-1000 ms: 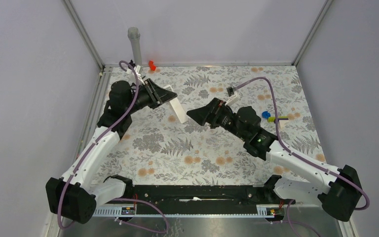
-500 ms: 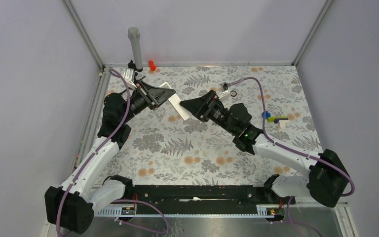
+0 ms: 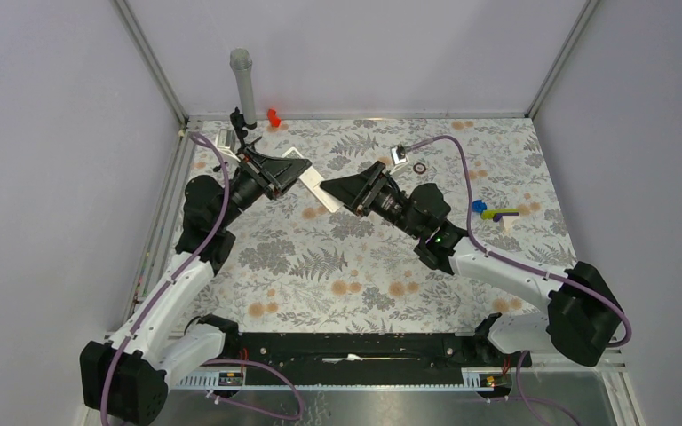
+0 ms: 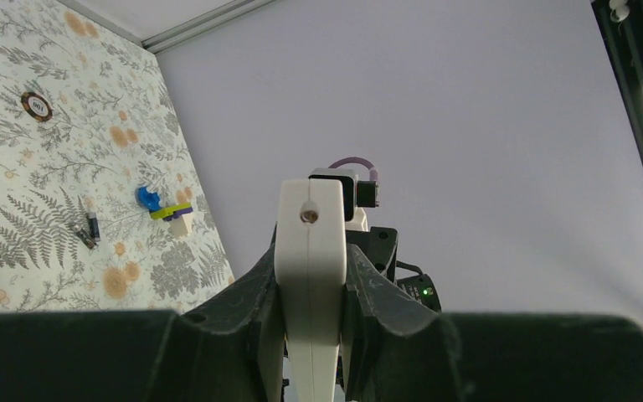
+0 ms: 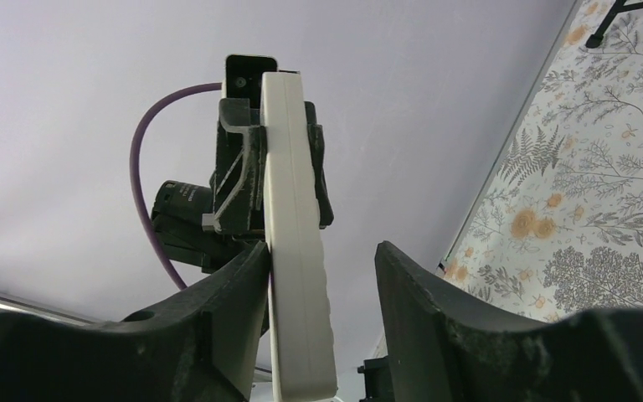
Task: Load the batteries into the remote control
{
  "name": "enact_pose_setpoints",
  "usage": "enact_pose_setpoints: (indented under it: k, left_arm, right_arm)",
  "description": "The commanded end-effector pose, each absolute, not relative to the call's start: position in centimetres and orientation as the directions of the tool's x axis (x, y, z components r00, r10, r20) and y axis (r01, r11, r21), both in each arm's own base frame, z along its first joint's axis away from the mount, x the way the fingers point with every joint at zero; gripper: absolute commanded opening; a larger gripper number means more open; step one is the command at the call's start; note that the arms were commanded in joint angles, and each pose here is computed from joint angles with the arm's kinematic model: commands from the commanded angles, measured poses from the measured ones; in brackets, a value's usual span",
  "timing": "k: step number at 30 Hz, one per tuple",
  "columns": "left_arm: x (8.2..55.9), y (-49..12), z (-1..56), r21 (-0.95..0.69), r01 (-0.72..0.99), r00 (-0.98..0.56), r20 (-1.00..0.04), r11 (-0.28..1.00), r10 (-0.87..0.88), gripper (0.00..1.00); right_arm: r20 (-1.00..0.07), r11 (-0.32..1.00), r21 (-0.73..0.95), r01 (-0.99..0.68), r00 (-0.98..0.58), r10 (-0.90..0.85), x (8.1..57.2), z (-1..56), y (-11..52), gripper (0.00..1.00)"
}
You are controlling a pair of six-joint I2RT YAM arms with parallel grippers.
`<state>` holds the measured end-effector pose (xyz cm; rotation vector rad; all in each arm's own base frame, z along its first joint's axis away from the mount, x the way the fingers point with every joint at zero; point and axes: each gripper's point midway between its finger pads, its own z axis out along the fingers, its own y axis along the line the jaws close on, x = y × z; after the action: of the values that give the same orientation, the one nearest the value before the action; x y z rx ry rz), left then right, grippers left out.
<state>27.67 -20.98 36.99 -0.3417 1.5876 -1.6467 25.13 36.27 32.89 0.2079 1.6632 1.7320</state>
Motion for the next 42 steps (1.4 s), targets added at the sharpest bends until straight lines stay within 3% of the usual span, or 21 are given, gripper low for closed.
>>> enact_pose_setpoints:
  k: [1, 5, 15, 22, 24, 26, 31, 35, 42]
  left_arm:
    - [27.0, -19.8, 41.9, -0.889, 0.457, -0.574, -0.289, -0.007, -0.766, 0.0]
    - [27.0, -19.1, 43.5, -0.88, 0.47, -0.551, -0.235, -0.066, -0.801, 0.0]
    - [27.2, -19.5, 46.3, -0.869, 0.479, -0.586, -0.213, -0.122, -0.782, 0.0]
    - [27.2, -19.5, 45.9, -0.864, 0.494, -0.573, -0.239, -0.098, -0.784, 0.0]
    - [27.2, -19.6, 45.6, -0.864, 0.494, -0.576, -0.244, -0.094, -0.78, 0.0]
    - [27.0, -19.7, 45.1, -0.862, 0.498, -0.584, -0.249, -0.098, -0.772, 0.0]
    - [26.4, -20.1, 43.6, -0.849, 0.525, -0.587, -0.304, -0.067, -0.751, 0.0]
    - [26.3, -20.2, 42.4, -0.855, 0.518, -0.584, -0.33, -0.028, -0.742, 0.0]
    - [26.4, -20.5, 41.6, -0.858, 0.514, -0.589, -0.346, -0.008, -0.731, 0.0]
  right_arm:
    - [-0.411, 0.122, 0.902, -0.413, -0.74, 0.532, 24.9, 31.5, 37.1, 0.52]
    - [-0.453, 0.155, 0.885, -0.439, -0.736, 0.504, 24.6, 29.7, 37.2, 0.45]
    - [-0.614, 0.219, 0.789, -0.574, -0.723, 0.317, 22.4, 26.9, 37.3, 0.41]
    - [-0.592, 0.248, 0.806, -0.538, -0.713, 0.376, 23.6, 27.6, 35.6, 0.34]
    - [-0.562, 0.24, 0.826, -0.51, -0.717, 0.412, 24.3, 28.1, 35.5, 0.43]
    - [-0.537, 0.215, 0.841, -0.496, -0.72, 0.44, 24.6, 28.8, 35.7, 0.59]
    - [-0.529, 0.069, 0.821, -0.567, -0.708, 0.468, 24.3, 32.5, 36.7, 0.89]
    - [-0.535, 0.014, 0.801, -0.599, -0.704, 0.468, 24.0, 34.5, 37.2, 0.95]
    - [-0.512, -0.025, 0.809, -0.587, -0.725, 0.461, 24.2, 35.9, 37.8, 0.92]
